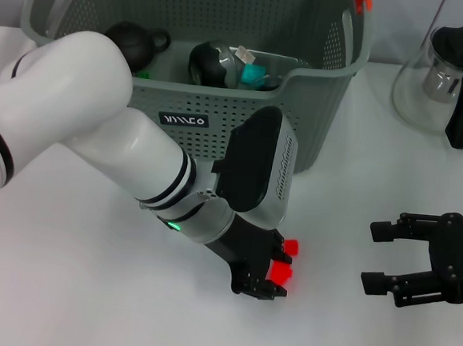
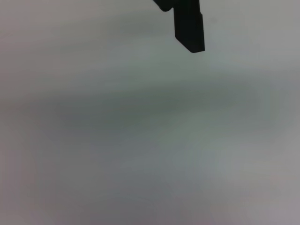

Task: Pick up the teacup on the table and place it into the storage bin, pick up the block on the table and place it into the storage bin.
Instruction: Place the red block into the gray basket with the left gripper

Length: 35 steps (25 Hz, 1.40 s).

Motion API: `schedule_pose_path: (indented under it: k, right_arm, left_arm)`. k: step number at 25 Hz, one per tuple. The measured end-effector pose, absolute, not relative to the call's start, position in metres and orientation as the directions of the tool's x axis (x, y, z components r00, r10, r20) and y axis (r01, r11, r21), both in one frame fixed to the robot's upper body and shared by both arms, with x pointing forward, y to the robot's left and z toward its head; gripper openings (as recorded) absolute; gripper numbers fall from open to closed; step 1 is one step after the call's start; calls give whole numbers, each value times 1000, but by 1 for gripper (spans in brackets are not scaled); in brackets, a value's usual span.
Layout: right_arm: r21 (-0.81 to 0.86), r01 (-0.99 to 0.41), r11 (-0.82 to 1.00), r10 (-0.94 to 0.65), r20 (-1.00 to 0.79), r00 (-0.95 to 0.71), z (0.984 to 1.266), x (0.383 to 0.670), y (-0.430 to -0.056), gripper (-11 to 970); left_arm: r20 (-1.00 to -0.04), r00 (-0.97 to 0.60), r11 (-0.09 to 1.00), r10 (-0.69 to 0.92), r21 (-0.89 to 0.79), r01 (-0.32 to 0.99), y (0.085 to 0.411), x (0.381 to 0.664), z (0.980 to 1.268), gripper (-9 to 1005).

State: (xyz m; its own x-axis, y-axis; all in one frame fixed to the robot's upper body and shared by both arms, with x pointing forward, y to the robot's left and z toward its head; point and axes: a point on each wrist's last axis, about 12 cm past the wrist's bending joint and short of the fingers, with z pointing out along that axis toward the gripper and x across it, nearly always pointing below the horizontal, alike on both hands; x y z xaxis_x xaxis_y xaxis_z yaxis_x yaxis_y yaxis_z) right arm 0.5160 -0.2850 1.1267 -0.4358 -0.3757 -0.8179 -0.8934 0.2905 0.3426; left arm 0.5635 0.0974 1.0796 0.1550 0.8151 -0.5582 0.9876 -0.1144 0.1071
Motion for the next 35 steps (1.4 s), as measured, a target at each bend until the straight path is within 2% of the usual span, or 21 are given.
schedule_pose_path:
  k: [4,7,13,15,20,23,26,31,35]
  right_arm:
    - [343,-894,290,-376,-818,-436,1127,516,-285,942]
    - [342,-894,291,-378,-817,-435,1127,516,-286,942]
    - [340,-894,293,-379,-817,-435,1127,516,-288,942]
    - [337,-895,293,-381,-817,-432,1127,516,-288,942]
    - [333,-898,287,-384,-819,-427,1128,517,-287,942]
    - [332,-900,284,-387,-819,-424,1128,517,-286,942]
    - [332,-900,283,-387,-819,-424,1129,517,-286,942]
    - [333,-898,286,-384,-819,-426,1129,518,-287,942]
    - [335,-897,288,-383,-818,-428,1129,517,-287,942]
  left_arm:
    - [-567,141,-117,812,79,990,98,563,1086,435]
    - [-604,115,-125,789,25,992,104,560,1104,412]
    - [-805,53,-134,591,-33,990,150,550,1160,442]
    - [-868,28,-77,496,-12,997,169,553,1179,452]
    - [-957,-71,219,282,-8,976,210,576,1208,477]
    - [-964,-125,394,234,-23,919,219,596,1208,492]
    - [-965,-156,513,210,-27,858,224,611,1201,508]
    - [-957,-229,624,175,-72,778,231,635,1190,533]
    - [-950,-268,673,161,-93,734,237,646,1183,553]
